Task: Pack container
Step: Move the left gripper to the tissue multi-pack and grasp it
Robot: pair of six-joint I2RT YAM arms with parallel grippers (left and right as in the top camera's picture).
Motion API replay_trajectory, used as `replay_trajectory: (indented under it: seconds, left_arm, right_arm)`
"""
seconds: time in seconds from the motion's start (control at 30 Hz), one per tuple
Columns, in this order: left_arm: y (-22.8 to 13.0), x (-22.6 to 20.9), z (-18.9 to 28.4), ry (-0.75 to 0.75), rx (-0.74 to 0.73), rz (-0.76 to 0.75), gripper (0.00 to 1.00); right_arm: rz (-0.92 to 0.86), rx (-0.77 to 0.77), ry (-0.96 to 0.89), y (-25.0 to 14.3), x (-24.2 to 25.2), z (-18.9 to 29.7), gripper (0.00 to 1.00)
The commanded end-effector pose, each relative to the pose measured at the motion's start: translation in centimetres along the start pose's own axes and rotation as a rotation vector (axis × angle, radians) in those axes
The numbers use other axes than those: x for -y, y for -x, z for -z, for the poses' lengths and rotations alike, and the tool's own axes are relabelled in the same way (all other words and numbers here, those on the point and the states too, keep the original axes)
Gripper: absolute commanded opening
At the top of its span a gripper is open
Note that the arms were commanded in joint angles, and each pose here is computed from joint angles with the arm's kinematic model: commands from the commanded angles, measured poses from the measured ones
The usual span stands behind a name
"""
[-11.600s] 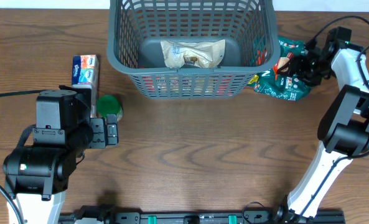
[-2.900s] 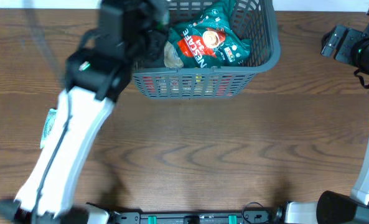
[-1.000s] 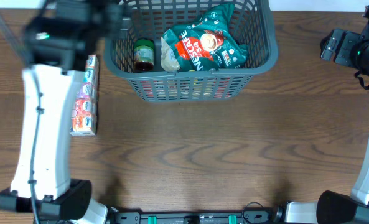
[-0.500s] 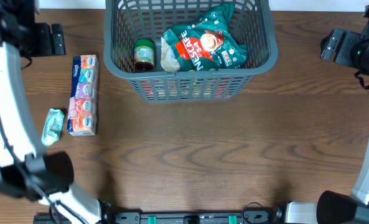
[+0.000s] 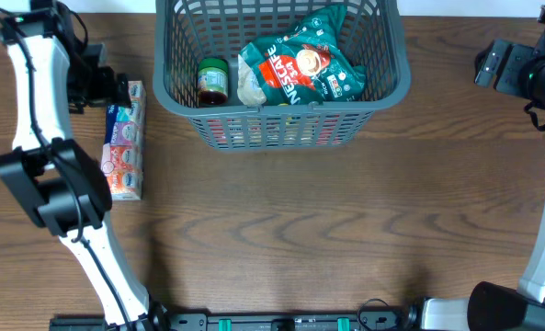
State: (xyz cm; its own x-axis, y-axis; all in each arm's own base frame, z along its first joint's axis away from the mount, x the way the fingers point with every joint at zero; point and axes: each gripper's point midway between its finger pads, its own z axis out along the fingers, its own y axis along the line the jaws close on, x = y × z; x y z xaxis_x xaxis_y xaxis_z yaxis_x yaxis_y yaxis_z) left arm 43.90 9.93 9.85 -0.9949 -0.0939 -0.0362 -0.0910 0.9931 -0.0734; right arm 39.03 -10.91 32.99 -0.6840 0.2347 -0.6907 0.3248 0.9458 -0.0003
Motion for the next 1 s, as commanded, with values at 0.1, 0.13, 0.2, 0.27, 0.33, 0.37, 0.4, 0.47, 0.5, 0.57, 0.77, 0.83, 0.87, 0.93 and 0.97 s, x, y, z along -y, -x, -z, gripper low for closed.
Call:
replay_trajectory:
  seconds: [0.1,0.13,0.2,0.27,0.33,0.37,0.4,0.47,0.5,0.57,0.77,0.83,0.87,0.93,0.97]
  left_arm:
    - [-1.2,0.1,-5.5,-0.036,-0.141,0.000,0.99]
    - [-1.3,0.2,-6.0,-0.038,-0.153,0.000,0.99]
    - [-1.4,0.2,-7.1,-0.042,-0.176,0.000,0.98]
    - [-1.6,0.2,-7.8,-0.044,-0.190,-0.001,0.99]
    - [-1.6,0.2,-8.2,-0.044,-0.196,-0.001,0.99]
    - [-1.6,0.2,-8.5,-0.044,-0.197,-0.001,0.99]
    - [-1.6,0.2,-8.7,-0.044,-0.196,-0.001,0.99]
    - [-1.7,0.2,-9.0,-0.044,-0.199,-0.001,0.99]
    - [-1.9,0.2,-9.2,-0.045,-0.203,-0.002,0.99]
    - [-2.2,0.2,-9.7,-0.048,-0.212,-0.016,0.97]
    - [-4.0,-0.1,-11.3,-0.037,-0.273,-0.020,0.88]
    - [-4.2,0.0,-11.3,-0.038,-0.279,-0.016,0.79]
    - [-4.2,0.0,-11.3,-0.037,-0.279,-0.010,0.75]
    - [-4.0,0.1,-11.1,-0.032,-0.271,0.011,0.65]
    - [-3.9,0.2,-10.8,-0.030,-0.266,0.022,0.60]
  right_arm:
    - [0.005,0.014,-0.011,0.5,0.4,-0.2,0.99]
    - [0.005,0.017,-0.011,0.5,0.4,-0.2,0.99]
    - [0.005,0.019,-0.011,0.6,0.4,-0.2,0.99]
    - [0.005,0.020,-0.011,0.6,0.4,-0.2,0.99]
    - [0.005,0.020,-0.011,0.6,0.4,-0.2,0.99]
    - [0.005,0.020,-0.011,0.6,0.4,-0.2,0.99]
    - [0.005,0.020,-0.011,0.6,0.4,-0.2,0.99]
    - [0.005,0.020,-0.011,0.6,0.4,-0.2,0.99]
    - [0.005,0.021,-0.012,0.6,0.4,-0.2,0.99]
    - [0.005,0.020,-0.011,0.6,0.4,-0.2,0.99]
    - [0.006,0.017,-0.012,0.5,0.4,-0.2,0.99]
    - [0.006,0.016,-0.011,0.5,0.4,-0.2,0.99]
    - [0.006,0.016,-0.011,0.5,0.4,-0.2,0.99]
    - [0.006,0.016,-0.011,0.5,0.4,-0.2,0.99]
    - [0.006,0.015,-0.011,0.5,0.4,-0.2,0.99]
